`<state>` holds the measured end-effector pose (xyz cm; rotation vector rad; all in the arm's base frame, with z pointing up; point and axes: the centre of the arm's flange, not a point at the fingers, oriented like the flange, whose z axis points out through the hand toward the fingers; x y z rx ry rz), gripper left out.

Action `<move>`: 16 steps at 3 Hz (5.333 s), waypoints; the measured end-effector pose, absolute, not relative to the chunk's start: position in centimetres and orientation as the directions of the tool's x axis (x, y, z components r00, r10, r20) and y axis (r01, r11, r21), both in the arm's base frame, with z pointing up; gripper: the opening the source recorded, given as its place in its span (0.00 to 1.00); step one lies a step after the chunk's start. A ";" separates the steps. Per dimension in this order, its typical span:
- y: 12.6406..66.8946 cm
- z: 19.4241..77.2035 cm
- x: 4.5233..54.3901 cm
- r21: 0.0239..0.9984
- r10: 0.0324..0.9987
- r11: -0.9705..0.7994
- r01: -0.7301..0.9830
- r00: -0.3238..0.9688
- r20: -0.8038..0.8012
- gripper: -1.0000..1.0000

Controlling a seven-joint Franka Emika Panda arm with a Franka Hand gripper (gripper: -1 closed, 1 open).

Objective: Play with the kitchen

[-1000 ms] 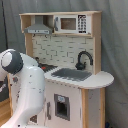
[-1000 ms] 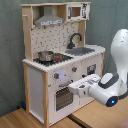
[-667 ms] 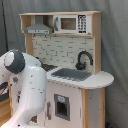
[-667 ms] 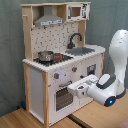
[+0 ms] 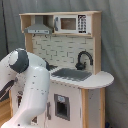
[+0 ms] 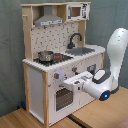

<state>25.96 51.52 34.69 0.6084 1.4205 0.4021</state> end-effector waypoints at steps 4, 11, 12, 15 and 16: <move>51.6 34.8 30.8 0.689 0.689 0.725 0.000 0.011 -0.725 1.00; 54.2 34.1 34.6 0.886 0.889 0.458 0.073 -0.046 -0.456 0.00; 54.2 34.1 34.6 0.936 0.939 0.344 0.079 -0.038 -0.342 0.00; 54.3 34.1 34.6 0.996 1.000 0.015 0.087 -0.013 -0.014 0.00; 54.3 34.2 34.6 0.992 0.995 -0.095 0.087 -0.005 0.096 0.00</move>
